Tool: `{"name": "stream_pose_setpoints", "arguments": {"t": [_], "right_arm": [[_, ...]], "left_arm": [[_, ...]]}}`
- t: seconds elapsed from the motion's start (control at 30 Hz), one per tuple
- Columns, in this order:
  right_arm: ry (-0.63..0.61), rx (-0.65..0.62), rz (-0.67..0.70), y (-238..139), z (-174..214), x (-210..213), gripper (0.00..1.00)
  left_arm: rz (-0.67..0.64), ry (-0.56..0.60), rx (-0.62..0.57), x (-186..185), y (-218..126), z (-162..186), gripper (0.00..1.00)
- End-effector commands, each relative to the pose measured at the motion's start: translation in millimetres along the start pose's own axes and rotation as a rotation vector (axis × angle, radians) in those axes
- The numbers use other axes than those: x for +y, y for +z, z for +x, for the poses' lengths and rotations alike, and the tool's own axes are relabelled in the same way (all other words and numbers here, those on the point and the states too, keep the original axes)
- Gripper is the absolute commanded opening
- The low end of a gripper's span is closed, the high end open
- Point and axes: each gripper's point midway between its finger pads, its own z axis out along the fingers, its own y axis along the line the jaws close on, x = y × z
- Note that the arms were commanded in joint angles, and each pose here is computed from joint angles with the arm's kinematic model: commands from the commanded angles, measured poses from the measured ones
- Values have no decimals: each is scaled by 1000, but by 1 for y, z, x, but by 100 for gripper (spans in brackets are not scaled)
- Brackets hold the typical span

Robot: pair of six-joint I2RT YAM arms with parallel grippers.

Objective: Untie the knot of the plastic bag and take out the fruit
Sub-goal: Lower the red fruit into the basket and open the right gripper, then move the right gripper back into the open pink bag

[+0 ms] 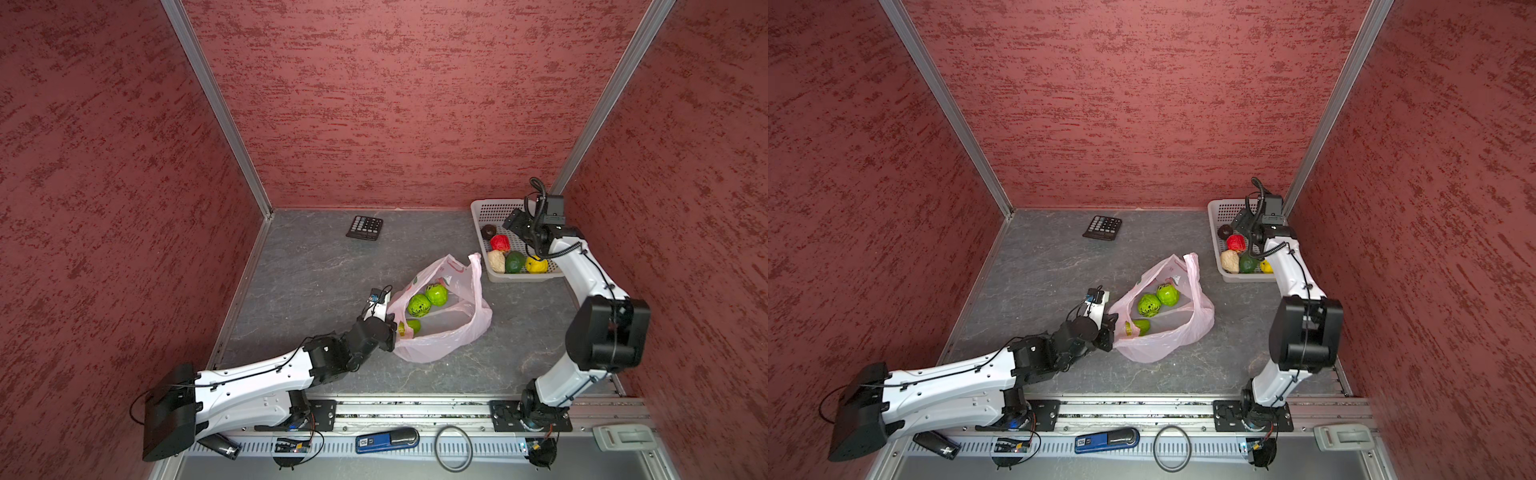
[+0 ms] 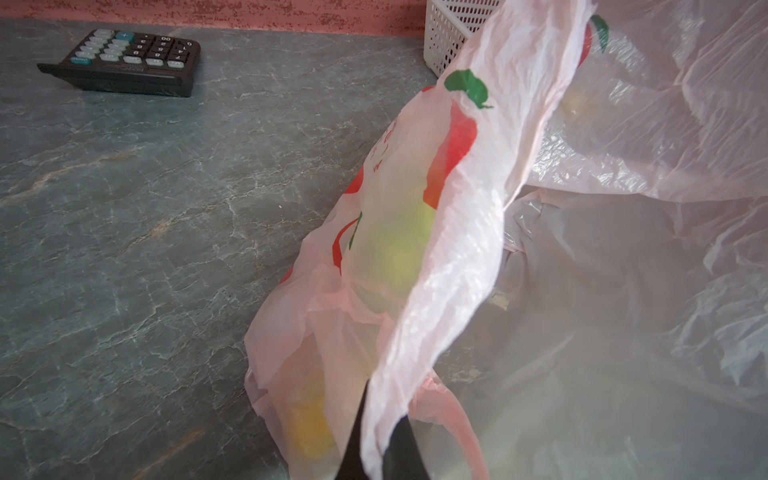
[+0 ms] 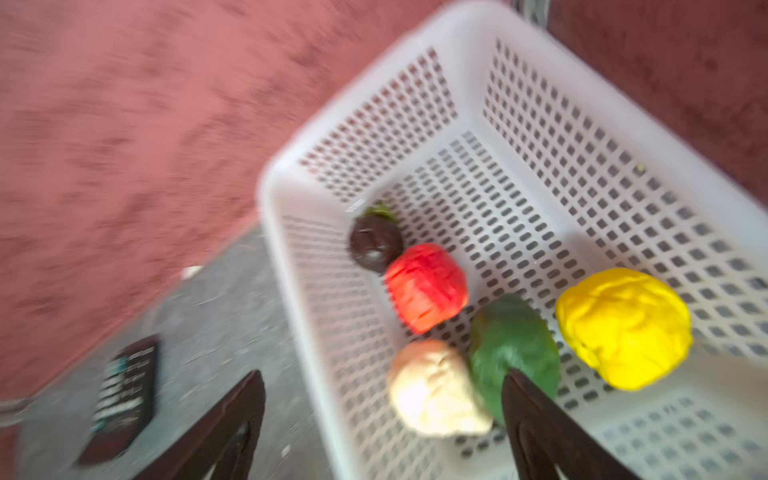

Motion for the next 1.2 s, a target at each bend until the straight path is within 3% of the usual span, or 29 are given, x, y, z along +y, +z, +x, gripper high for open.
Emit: {"name": "stream_pose_setpoints", "arguments": {"t": [0.0, 0.27, 0.57, 0.83, 1.17], "right_arm": [[-35, 67, -77, -53, 26, 23, 89], [-120, 135, -296, -164, 67, 99, 88], [-213, 223, -500, -235, 117, 198, 86], [-311, 365, -536, -241, 184, 239, 85], [-460, 429, -388, -211, 255, 208, 84]], "left_arm": [[34, 12, -23, -5, -1, -4, 0], [64, 20, -58, -11, -5, -16, 0], [78, 22, -68, -16, -6, -19, 0], [75, 20, -85, -17, -9, -26, 0], [61, 13, -90, -14, -11, -28, 0]]}}
